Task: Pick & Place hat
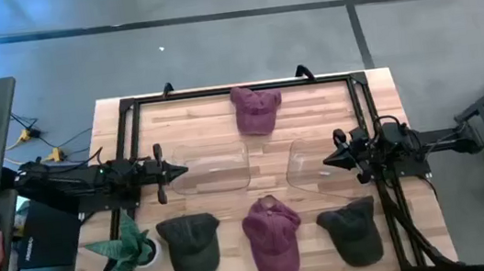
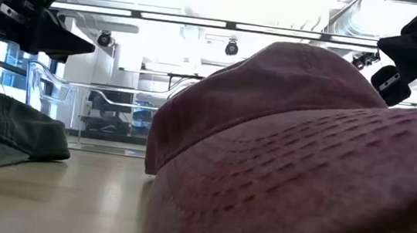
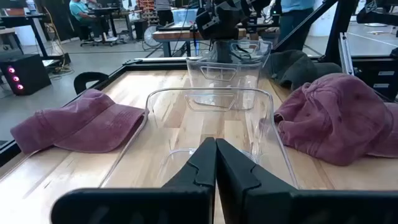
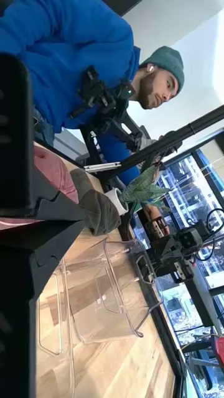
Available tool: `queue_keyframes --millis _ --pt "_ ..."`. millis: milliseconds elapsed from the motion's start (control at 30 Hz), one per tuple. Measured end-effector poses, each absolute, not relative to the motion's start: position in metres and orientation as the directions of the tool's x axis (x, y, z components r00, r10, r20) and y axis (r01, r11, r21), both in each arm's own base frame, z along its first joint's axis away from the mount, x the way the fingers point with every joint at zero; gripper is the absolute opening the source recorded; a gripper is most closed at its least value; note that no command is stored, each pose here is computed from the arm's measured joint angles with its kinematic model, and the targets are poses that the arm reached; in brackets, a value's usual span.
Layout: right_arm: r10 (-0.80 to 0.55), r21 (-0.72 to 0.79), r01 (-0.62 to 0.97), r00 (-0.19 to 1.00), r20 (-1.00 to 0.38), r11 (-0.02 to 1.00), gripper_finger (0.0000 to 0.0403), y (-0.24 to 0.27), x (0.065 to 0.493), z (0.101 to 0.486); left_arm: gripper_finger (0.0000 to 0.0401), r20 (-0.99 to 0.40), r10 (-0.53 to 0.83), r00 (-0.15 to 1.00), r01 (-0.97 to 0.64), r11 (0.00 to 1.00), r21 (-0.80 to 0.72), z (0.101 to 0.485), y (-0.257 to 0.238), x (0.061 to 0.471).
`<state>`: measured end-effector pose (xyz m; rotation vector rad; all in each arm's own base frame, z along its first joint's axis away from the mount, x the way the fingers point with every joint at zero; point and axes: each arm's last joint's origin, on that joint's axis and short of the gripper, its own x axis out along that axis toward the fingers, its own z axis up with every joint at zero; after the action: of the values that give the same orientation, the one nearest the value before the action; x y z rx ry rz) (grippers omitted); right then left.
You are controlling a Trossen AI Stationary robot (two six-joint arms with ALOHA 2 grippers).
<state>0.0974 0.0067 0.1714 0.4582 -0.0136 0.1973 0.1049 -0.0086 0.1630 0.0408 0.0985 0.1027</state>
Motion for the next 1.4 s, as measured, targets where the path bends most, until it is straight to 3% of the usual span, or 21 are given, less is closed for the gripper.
queue_keyframes --millis 1200,1400 --pt "0.185 0.437 -0.194 0.981 0.062 0.879 0.0004 0.0066 0.0974 0.1719 0.0000 -0.095 0.104 0.990 -0.100 0.994 0.045 0.1631 -0.0086 0.1049" --pt "0.072 0.401 -0.106 0.993 0.099 0.910 0.0005 0.0034 0.0976 0.1753 0.0000 -0.094 0.104 0.990 -0.101 0.994 0.045 0.1632 -0.0086 0.1049"
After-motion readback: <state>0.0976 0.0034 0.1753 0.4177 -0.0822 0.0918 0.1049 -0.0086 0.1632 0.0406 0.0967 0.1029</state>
